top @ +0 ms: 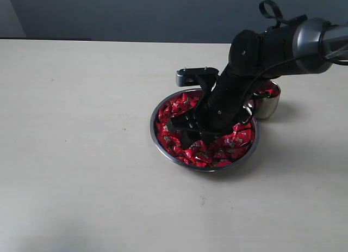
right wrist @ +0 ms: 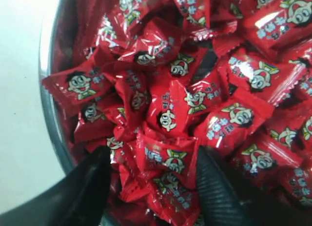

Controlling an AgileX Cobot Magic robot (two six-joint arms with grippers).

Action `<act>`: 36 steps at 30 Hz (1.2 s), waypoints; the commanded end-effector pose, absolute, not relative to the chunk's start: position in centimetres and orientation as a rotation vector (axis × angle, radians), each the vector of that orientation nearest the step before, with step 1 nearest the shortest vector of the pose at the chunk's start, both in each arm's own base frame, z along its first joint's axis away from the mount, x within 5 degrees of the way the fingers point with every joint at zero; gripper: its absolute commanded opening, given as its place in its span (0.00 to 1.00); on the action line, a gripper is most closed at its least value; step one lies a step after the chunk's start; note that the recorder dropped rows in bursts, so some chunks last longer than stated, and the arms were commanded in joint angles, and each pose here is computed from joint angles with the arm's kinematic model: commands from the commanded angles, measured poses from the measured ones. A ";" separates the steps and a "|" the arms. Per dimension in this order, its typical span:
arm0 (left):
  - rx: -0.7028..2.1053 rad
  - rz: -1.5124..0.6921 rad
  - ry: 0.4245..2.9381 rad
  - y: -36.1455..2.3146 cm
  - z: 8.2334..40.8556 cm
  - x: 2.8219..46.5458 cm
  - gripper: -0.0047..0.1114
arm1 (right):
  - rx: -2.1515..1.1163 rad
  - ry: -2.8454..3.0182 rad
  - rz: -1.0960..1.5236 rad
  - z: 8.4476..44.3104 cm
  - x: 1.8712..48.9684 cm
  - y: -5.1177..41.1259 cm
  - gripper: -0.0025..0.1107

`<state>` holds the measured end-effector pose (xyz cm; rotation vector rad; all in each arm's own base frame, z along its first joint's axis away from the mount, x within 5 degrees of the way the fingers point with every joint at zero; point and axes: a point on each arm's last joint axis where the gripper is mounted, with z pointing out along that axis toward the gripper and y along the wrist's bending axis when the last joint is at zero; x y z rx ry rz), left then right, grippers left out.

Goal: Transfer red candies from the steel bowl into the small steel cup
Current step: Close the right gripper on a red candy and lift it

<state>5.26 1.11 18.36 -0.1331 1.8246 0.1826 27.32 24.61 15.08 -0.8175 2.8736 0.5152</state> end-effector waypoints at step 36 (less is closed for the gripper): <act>-0.126 0.179 1.817 1.1 18.3 5.3 0.04 | -0.795 2.918 0.509 12.6 27.7 25.0 0.36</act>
